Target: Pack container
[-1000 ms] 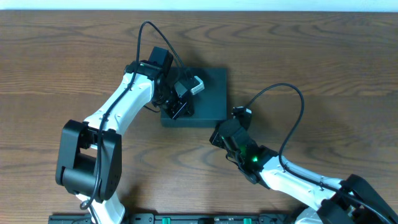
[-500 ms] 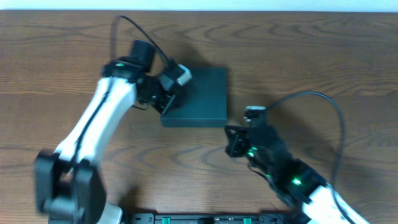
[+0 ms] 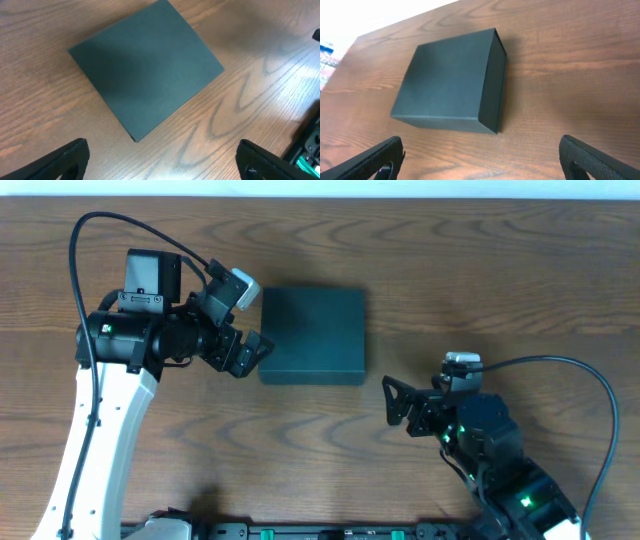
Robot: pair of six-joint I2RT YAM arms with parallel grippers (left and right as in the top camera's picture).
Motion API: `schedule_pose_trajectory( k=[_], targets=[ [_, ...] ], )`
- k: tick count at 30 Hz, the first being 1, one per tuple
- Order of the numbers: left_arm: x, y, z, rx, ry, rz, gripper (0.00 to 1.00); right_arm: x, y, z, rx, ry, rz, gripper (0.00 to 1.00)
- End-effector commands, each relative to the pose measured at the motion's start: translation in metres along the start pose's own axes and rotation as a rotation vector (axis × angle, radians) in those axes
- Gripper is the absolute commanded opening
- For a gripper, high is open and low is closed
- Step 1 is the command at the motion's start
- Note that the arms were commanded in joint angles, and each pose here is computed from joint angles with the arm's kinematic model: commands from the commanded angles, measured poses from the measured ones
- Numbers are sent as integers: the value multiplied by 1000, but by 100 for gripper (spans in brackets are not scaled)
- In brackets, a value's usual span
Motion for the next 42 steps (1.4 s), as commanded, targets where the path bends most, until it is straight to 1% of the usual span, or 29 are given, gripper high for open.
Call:
schedule_pose_trajectory(
  k=[1,10,18,19,20,21,22,27,32,34,38,40,42],
  targets=[
    [1,0,4,8,9,23,96,3,-1,0,-17,-7,17,99],
    [-5,10,4,103,63,23,95,-4,-6,-10,-62,48,22,99],
    [-5,10,4,106,65,24,96,-13,-13,-17,-106,103,27,99],
    [-6,11,4,112,72,25,91,-14,-13,-17,-111,109,27,99],
    [-9,13,5,141,94,28,84,-15,-14,-18,-116,116,28,99],
    [-12,16,7,174,121,31,98,-16,-15,-20,-121,122,28,99],
    [-14,18,9,212,136,28,95,-16,-15,-21,-125,127,29,99],
    [-20,19,20,293,175,25,95,-21,-18,-27,-148,156,31,99],
    [-18,-2,52,348,85,-7,96,-26,-22,-34,-176,191,34,99],
    [-24,-16,67,359,64,26,95,-27,-23,-36,-184,200,35,99],
    [-53,-45,95,397,51,39,95,-30,-25,-39,-197,217,36,99],
    [-75,-58,110,468,-31,43,95,-32,-26,-41,-205,227,37,99],
    [-91,-66,115,524,-97,67,95,-33,-27,-42,-209,232,37,99]
  ],
)
Point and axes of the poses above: each gripper's point midway between its finger pads, its own z axis back along the fingers, its own y axis along the line the jaws close on, x = y × z, the point moved 7 cm from there along z, back along the fingers, and after that the axes turned 7 degrees about -z, right-handed, at the moved point
